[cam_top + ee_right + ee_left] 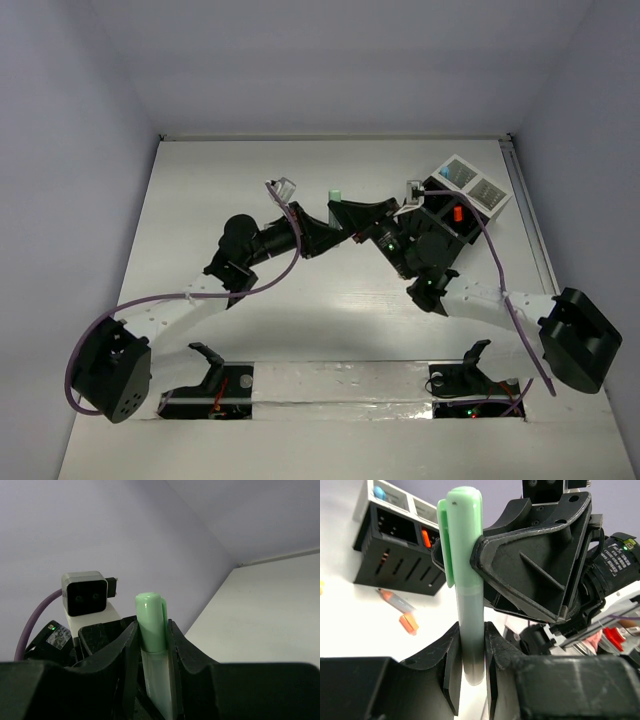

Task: Sort the stationery into containers
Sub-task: Close the pen cap on the pen, then place the pen in the storage box, then move the pen cap to the center of the board.

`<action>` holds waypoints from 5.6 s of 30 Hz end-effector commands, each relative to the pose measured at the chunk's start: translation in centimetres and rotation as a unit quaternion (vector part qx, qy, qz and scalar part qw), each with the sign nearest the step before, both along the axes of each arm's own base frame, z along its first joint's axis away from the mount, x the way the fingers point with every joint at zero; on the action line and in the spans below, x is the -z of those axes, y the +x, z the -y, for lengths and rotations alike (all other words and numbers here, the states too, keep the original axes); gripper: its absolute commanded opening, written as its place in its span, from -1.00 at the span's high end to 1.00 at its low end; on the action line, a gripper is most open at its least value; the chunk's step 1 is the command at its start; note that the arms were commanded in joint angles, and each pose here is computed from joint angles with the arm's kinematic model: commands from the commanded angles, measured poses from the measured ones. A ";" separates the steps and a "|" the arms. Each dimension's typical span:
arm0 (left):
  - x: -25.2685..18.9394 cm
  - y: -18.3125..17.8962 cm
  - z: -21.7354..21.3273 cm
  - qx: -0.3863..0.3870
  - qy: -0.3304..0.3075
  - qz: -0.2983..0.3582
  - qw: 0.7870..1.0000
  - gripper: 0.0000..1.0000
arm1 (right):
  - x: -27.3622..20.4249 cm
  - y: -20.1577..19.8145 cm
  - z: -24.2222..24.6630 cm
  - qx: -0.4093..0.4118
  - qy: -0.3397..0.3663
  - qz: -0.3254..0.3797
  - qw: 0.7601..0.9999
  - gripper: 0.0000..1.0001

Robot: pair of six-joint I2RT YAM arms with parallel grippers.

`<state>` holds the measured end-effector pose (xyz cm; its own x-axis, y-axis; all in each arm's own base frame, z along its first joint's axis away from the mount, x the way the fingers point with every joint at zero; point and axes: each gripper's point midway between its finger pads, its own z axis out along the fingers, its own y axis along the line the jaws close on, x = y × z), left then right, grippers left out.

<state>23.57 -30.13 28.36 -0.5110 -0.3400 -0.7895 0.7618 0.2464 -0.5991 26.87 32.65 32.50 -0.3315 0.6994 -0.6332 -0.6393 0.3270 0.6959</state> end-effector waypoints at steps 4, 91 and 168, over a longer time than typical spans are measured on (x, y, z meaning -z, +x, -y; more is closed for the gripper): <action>-15.2 2.6 -6.3 -0.161 -0.207 0.177 0.949 1.00 | 10.4 -8.4 -3.9 -0.168 -0.157 -0.093 0.969 1.00; 6.3 -4.3 -7.3 -0.123 0.000 0.038 0.992 -0.98 | 7.4 25.7 37.8 0.576 -0.380 -0.103 0.716 0.17; 5.3 -5.5 -6.8 -0.098 -0.017 0.049 0.994 -0.95 | 28.1 2.8 13.6 0.088 -0.493 -0.413 0.761 0.10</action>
